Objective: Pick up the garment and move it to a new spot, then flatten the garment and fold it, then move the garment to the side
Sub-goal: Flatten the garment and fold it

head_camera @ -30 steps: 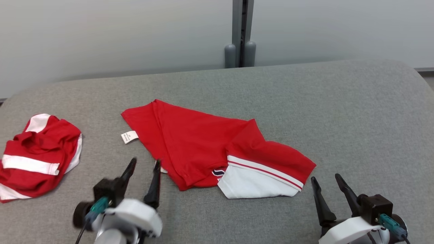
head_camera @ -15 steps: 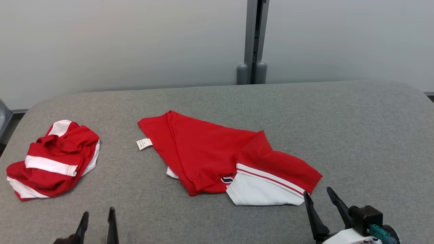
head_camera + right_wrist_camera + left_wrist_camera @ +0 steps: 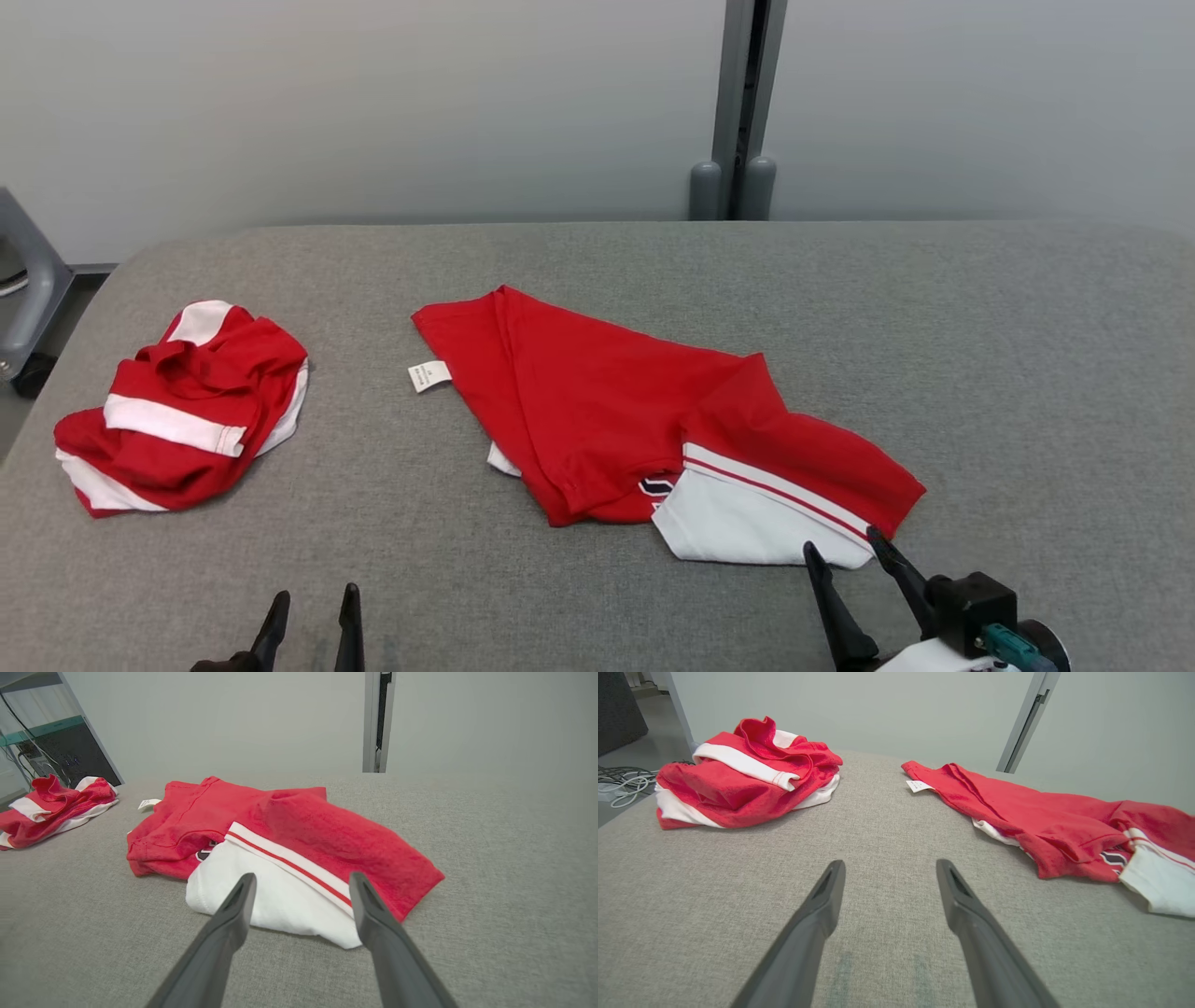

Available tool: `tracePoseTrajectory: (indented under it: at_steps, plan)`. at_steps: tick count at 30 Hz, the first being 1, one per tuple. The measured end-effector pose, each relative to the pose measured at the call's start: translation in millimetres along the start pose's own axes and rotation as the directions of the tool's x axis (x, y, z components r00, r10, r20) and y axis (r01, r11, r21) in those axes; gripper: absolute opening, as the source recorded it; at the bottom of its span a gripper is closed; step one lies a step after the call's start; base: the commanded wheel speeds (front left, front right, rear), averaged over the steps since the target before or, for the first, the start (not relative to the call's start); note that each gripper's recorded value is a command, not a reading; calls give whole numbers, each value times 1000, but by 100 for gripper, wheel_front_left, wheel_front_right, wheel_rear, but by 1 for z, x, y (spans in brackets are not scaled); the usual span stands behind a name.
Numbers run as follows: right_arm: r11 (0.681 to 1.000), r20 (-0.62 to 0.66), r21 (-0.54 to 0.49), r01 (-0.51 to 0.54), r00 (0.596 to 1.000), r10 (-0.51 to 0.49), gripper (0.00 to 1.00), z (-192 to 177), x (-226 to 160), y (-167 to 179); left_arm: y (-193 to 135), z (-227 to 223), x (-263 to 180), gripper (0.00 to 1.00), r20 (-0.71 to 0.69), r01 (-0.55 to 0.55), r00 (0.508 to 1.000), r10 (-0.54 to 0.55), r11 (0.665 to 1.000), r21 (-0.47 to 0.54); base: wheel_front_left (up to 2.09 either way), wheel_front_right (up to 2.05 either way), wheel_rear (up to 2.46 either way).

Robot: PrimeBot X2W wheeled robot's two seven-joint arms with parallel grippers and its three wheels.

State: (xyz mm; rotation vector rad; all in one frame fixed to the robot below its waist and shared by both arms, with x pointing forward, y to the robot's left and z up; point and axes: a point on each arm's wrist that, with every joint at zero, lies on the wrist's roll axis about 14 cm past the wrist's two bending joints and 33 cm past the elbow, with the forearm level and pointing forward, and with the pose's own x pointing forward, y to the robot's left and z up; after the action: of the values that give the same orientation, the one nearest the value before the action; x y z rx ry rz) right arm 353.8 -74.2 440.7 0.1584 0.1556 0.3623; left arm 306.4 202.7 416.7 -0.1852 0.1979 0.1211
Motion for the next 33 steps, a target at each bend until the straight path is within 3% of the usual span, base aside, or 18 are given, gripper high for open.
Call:
tracePoseTrajectory:
  at_steps: [10,17,19,20,22,28,33]
  plan:
    - [970,-102,-45,-238,967,232,100,-23,41,60,12,-10,-4,100,-34,-55,998,54,998,-39,0,0,0]
    - [946,-248,-28,-324,919,307,100,-66,54,77,29,-24,-13,100,-85,-129,989,123,990,-61,0,0,0]
    - [942,-271,-30,-334,910,314,89,-74,57,77,33,-24,-13,100,-89,-144,986,138,988,-61,0,0,0]
    - [941,-279,-30,-336,907,315,49,-76,59,76,34,-25,-14,100,-91,-151,985,145,987,-60,0,0,0]
    - [943,-280,-26,-333,908,313,0,-77,63,75,36,-27,-15,100,-99,-161,983,155,985,-61,0,0,0]
    - [956,-233,-19,-292,931,280,0,-62,66,65,32,-27,-12,100,-97,-144,986,137,988,-64,0,0,0]
    - [972,-107,-20,-232,967,229,0,-24,69,50,17,-26,-7,100,-93,-91,992,84,994,-67,0,0,0]
